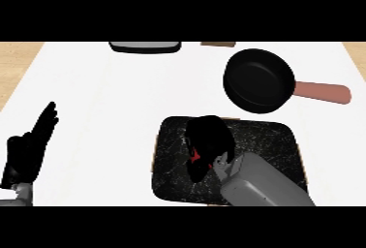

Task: Pick the tomato from the tray and place it in the pot

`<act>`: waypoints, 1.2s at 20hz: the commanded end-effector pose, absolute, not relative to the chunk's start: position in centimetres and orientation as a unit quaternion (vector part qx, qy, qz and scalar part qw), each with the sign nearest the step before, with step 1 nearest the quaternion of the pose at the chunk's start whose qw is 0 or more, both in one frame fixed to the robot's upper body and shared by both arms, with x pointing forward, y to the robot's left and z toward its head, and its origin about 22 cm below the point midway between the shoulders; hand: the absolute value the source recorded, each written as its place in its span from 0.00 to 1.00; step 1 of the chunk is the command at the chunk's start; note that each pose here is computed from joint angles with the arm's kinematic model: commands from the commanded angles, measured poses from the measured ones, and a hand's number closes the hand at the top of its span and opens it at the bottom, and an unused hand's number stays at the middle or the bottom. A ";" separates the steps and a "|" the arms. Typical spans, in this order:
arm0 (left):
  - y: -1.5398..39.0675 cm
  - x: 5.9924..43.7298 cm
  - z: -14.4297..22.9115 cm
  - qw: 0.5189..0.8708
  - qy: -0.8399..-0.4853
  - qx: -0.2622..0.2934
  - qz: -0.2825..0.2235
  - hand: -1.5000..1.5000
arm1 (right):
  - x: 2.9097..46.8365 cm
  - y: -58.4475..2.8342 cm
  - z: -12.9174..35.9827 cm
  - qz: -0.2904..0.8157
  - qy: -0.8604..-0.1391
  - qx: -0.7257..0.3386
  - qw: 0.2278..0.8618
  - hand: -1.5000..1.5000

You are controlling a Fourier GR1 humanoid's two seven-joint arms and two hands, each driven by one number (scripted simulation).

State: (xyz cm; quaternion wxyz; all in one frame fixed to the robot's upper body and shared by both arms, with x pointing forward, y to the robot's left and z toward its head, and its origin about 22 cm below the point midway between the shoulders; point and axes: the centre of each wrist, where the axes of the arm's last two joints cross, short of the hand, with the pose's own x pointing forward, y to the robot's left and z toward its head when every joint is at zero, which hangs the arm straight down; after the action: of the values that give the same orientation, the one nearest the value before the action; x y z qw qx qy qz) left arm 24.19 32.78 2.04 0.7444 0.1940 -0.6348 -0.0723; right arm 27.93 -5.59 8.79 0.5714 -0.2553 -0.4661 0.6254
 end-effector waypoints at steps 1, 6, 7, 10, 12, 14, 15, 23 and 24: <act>33.4 24.6 2.3 0.739 -0.640 0.199 -0.063 0.50 | 26.8 -3.8 10.5 0.617 -0.524 -0.300 0.504 1.00; 34.0 22.5 1.1 0.752 -0.625 0.203 -0.060 0.50 | 25.8 -4.4 16.1 0.526 -0.610 -0.391 0.446 1.00; 33.0 22.9 2.5 0.747 -0.632 0.197 -0.062 0.50 | 26.1 -3.8 18.2 0.496 -0.620 -0.413 0.446 1.00; 32.0 23.0 0.9 0.750 -0.627 0.204 -0.060 0.50 | 25.7 -4.4 21.3 0.438 -0.653 -0.454 0.419 1.00; 32.9 22.7 2.0 0.747 -0.632 0.193 -0.063 0.50 | 25.3 -5.7 21.1 0.417 -0.666 -0.441 0.434 1.00; 32.7 22.4 1.2 0.747 -0.629 0.204 -0.062 0.50 | 25.8 -6.9 21.6 0.375 -0.686 -0.417 0.464 1.00; 35.2 23.4 1.2 0.744 -0.631 0.208 -0.068 0.50 | 25.8 -7.0 22.4 0.371 -0.694 -0.415 0.457 1.00; 31.4 24.4 2.0 0.737 -0.640 0.207 -0.070 0.50 | 30.8 -10.8 24.9 0.318 -0.719 -0.406 0.466 1.00; 33.7 24.3 0.8 0.741 -0.637 0.199 -0.070 0.50 | 31.7 -10.6 24.7 0.314 -0.718 -0.409 0.468 1.00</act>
State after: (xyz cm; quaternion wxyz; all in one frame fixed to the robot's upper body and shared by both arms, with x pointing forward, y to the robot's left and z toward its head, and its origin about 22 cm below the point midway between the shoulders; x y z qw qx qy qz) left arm 23.48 32.79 1.48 0.7421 0.2004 -0.6359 -0.0694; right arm 29.69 -9.56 23.99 0.4678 -0.4096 -0.7078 0.3354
